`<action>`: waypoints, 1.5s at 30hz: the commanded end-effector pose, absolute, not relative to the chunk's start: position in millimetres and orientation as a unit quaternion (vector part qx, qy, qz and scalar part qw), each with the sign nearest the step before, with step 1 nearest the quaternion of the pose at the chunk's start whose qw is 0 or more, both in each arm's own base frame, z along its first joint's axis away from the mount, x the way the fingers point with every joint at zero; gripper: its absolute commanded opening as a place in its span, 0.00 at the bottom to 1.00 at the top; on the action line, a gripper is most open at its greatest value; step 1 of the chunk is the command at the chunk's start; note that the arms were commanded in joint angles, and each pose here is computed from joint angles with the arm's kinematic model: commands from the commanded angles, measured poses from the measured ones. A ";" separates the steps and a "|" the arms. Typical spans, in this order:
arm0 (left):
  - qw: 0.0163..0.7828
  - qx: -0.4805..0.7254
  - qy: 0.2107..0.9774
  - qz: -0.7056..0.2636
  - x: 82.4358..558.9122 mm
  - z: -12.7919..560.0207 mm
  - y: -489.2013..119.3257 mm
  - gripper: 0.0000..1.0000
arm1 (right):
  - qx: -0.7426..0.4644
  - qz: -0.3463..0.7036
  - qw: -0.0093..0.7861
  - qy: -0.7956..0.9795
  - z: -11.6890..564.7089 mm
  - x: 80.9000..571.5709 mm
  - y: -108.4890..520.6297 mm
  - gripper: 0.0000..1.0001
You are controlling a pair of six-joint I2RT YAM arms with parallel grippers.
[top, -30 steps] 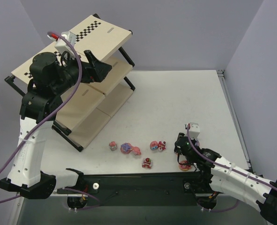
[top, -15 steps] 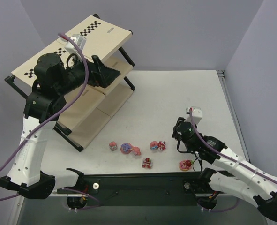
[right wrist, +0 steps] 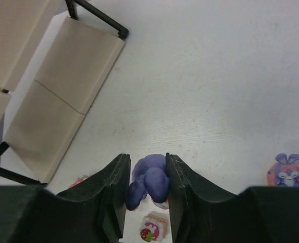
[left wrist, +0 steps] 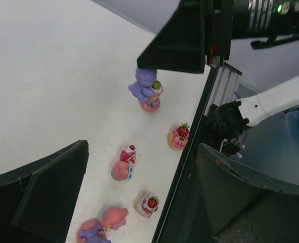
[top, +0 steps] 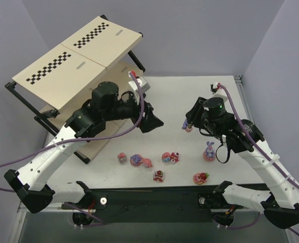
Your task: Place and organize the plastic toys onto the shelf
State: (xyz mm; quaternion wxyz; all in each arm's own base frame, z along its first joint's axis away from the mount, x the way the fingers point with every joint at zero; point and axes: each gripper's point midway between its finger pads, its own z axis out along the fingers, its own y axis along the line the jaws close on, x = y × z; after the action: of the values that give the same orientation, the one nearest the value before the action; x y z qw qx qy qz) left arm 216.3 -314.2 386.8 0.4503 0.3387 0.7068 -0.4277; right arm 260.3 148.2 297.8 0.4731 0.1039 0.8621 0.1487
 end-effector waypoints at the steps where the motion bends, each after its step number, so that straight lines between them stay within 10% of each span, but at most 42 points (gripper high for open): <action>1: 0.483 0.380 0.643 -0.457 203.8 393.1 -347.6 0.97 | 0.078 0.199 0.426 0.879 310.9 243.8 168.2 0.00; 34: 0.452 0.333 0.669 -0.486 222.9 348.0 -416.8 0.75 | 0.058 0.304 0.437 0.845 359.9 234.9 197.3 0.00; 41: 0.444 0.324 0.671 -0.497 225.6 344.5 -424.5 0.61 | 0.061 0.311 0.441 0.840 364.7 234.1 197.7 0.00; 45: 0.447 0.321 0.671 -0.497 227.4 346.7 -425.4 0.34 | 0.058 0.321 0.432 0.841 364.0 230.8 201.2 0.00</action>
State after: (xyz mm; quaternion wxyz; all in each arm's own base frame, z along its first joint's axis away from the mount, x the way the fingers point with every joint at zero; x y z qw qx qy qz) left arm 218.8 -421.9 320.2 0.4160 0.3330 0.6920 -0.4870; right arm 236.4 193.1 333.0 0.4141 0.0607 0.8665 0.2721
